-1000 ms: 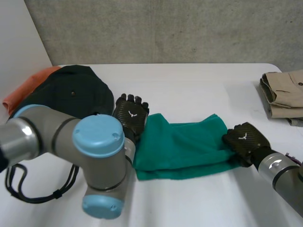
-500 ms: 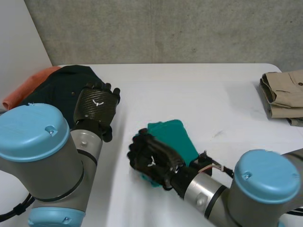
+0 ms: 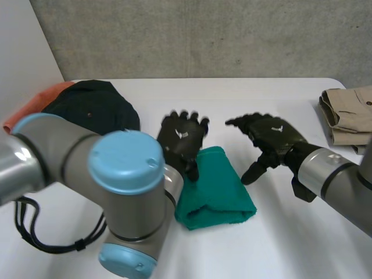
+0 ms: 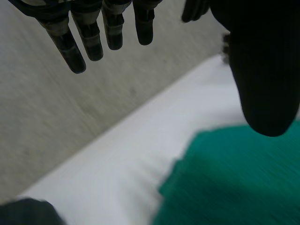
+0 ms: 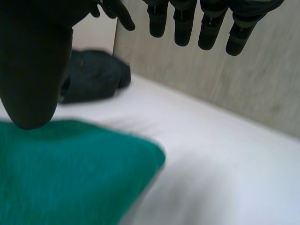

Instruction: Fold the laundry.

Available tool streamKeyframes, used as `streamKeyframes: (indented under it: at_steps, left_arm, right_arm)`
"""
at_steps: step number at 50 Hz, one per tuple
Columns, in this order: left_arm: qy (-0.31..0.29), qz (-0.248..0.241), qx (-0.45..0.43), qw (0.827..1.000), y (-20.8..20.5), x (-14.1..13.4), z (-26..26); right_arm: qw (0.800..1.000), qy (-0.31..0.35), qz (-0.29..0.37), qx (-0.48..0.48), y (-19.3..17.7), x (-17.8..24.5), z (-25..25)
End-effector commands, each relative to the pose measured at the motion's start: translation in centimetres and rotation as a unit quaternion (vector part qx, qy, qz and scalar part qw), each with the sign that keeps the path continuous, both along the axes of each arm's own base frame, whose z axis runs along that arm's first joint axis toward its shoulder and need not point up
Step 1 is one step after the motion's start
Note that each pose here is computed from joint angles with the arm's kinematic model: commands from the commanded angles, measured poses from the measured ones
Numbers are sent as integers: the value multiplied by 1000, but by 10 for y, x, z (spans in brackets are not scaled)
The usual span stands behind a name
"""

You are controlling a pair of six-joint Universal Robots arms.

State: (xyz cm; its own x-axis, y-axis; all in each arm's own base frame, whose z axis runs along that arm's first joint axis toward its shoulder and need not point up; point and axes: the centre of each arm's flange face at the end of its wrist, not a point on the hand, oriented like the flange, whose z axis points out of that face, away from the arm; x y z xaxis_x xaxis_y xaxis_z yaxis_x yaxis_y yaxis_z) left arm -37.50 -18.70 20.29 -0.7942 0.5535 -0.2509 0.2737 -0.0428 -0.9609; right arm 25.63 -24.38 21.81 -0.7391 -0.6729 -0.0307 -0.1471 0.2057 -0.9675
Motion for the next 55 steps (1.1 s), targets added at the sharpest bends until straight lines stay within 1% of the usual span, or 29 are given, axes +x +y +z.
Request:
streamKeyframes:
  at_steps: [1, 4, 6, 10, 15, 17, 20, 23, 24, 25, 27, 28, 29, 31, 32, 33, 35, 36, 40, 46, 55]
  left_arm:
    - [-58, 20, 57, 996, 4, 3, -43]
    - [-77, 28, 66, 994, 5, 8, -50]
    - [-100, 38, 81, 991, 7, 15, -59]
    - [-132, 42, 103, 985, 10, 23, -68]
    - [-155, 45, 126, 979, 10, 31, -74]
    - [-149, 43, 122, 980, 9, 30, -69]
    - [-139, 43, 114, 983, 7, 27, -61]
    - [-104, 41, 85, 990, 2, 22, -32]
    - [-93, 40, 77, 992, 0, 21, -23]
    - [-71, 31, 62, 995, -3, 19, -5]
    - [-48, 17, 49, 997, -7, 19, 12]
    - [-40, 9, 45, 998, -8, 19, 17]
    - [-24, -14, 37, 999, -11, 18, 30]
    - [-9, -41, 31, 999, -15, 18, 41]
    - [-2, -56, 28, 998, -15, 17, 46]
    - [12, -90, 22, 996, -16, 17, 57]
    - [22, -126, 18, 992, -13, 15, 65]
    - [28, -157, 17, 987, -11, 12, 70]
    - [36, -199, 17, 979, -9, 11, 74]
    - [34, -190, 18, 981, -11, 12, 72]
    - [30, -190, 24, 981, -10, 11, 66]
  right_arm:
    - [994, 82, 35, 57, -19, 10, -45]
    - [992, 99, 45, 70, -24, 12, -62]
    - [990, 106, 54, 75, -24, 16, -70]
    - [986, 127, 74, 81, -19, 25, -87]
    - [982, 162, 88, 44, -20, 25, -87]
    - [980, 177, 93, 20, -20, 26, -84]
    - [979, 184, 82, -17, -23, 26, -73]
    - [979, 183, 68, -54, -23, 25, -60]
    - [979, 178, 59, -82, -19, 25, -47]
    - [978, 175, 58, -96, -16, 25, -42]
    - [977, 166, 57, -124, -9, 26, -31]
    - [974, 158, 61, -148, 1, 26, -25]
    - [973, 157, 63, -155, 5, 26, -24]
    - [971, 157, 68, -166, 15, 25, -27]
    - [968, 160, 79, -175, 28, 25, -34]
    - [968, 160, 84, -177, 33, 25, -38]
    - [966, 163, 100, -176, 45, 25, -49]
    - [963, 167, 118, -173, 57, 26, -59]
    - [960, 163, 147, -173, 74, 28, -72]
    - [959, 163, 158, -167, 72, 31, -91]
    - [953, 179, 158, -188, 56, 37, -107]
